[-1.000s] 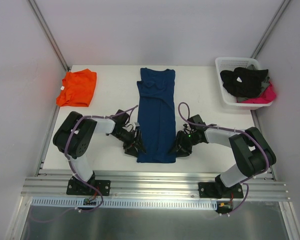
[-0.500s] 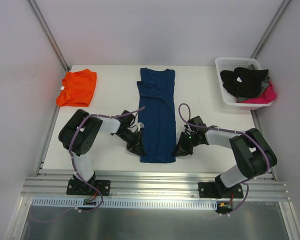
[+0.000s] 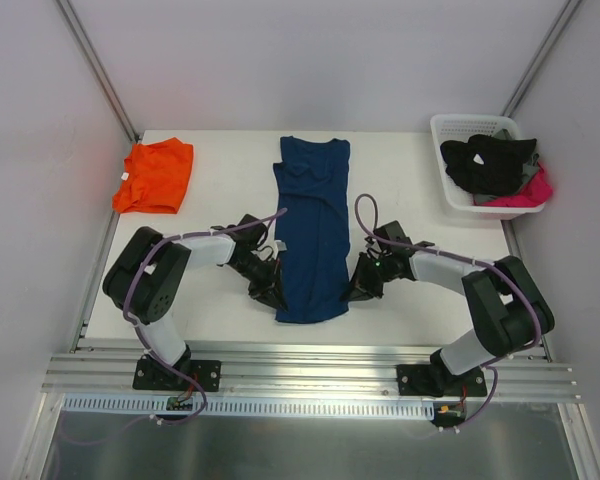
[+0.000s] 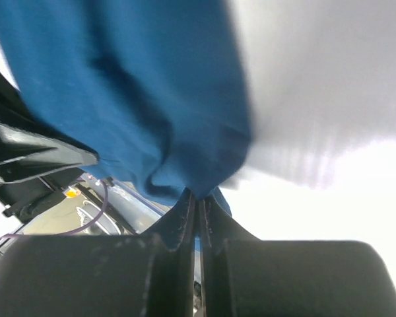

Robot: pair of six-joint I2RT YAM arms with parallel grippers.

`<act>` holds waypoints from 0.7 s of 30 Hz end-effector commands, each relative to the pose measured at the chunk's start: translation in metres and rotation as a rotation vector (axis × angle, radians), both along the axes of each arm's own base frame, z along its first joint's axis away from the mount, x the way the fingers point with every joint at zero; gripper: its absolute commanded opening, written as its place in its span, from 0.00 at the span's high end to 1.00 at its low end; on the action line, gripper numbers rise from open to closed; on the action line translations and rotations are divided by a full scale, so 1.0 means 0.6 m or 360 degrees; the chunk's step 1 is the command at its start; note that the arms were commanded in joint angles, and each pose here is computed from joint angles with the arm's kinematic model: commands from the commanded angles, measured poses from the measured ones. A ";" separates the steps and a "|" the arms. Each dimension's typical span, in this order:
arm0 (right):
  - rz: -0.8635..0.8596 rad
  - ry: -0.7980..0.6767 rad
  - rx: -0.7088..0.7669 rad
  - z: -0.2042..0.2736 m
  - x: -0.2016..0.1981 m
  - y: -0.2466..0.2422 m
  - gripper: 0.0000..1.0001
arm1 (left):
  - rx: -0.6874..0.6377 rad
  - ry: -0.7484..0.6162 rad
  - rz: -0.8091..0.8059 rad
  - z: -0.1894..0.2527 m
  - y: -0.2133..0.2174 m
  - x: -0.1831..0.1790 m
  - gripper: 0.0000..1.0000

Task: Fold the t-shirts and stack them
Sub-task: Fold the tshirt

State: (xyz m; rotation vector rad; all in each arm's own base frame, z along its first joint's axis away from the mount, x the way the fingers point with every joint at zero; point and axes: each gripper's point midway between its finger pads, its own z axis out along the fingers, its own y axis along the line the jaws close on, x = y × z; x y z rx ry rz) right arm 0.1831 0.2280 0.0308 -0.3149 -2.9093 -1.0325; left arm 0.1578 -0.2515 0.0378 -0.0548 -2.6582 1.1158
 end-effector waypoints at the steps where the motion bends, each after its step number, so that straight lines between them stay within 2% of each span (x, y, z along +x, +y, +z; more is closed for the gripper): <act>1: 0.0032 -0.0188 0.0071 0.049 0.035 0.013 0.99 | -0.0041 -0.0143 -0.0058 0.033 0.001 0.014 1.00; 12: 0.0094 -0.0429 0.0111 0.111 0.077 0.024 0.99 | -0.0026 -0.0424 -0.0123 0.073 -0.005 0.083 1.00; 21: 0.0016 -0.0571 0.0086 0.152 0.140 0.003 1.00 | 0.0044 -0.0593 -0.0050 0.103 0.030 0.149 1.00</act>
